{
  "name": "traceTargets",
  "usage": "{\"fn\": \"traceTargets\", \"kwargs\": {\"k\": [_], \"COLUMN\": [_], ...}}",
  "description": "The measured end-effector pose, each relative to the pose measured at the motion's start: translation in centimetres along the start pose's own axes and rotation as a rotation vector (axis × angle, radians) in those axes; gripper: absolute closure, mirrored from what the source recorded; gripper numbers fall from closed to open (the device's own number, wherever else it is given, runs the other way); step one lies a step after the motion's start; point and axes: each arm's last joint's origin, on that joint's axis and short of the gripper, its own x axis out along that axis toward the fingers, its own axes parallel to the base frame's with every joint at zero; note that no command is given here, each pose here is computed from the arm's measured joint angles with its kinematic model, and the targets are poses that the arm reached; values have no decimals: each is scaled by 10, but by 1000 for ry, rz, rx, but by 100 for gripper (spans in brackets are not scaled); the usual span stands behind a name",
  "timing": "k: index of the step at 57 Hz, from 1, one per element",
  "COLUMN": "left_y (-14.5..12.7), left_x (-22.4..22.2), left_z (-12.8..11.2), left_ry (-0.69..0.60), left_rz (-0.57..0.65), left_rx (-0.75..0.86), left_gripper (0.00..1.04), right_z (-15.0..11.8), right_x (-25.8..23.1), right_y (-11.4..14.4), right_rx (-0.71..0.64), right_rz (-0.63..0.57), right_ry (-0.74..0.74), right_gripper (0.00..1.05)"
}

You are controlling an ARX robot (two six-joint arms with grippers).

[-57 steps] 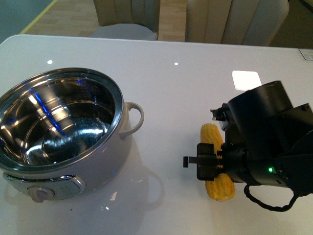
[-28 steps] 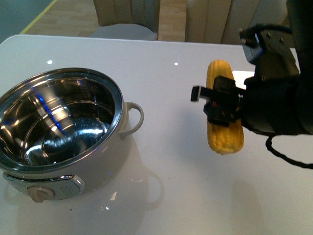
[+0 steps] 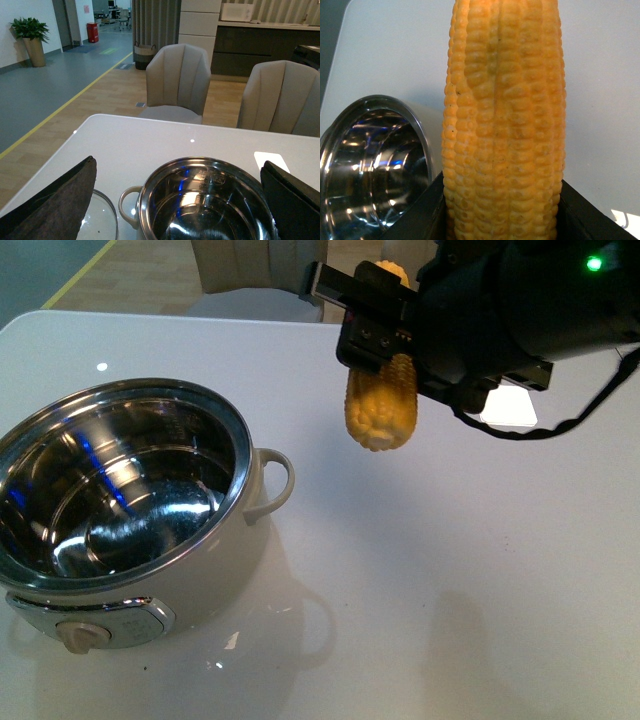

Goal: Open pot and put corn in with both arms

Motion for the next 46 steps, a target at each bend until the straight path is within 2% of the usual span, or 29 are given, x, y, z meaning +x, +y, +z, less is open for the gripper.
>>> {"fn": "traceTargets", "kwargs": {"k": [21, 46], "left_y": [0, 0], "left_x": [0, 0], "left_z": [0, 0], "left_ry": [0, 0], "left_rz": [0, 0], "left_rx": [0, 0], "left_gripper": [7, 7], "right_z": [4, -34], "right_x": [36, 75], "right_y": [51, 97], "right_rx": [85, 98], "right_rz": [85, 135], "right_ry": [43, 172], "right_gripper": [60, 58]}}
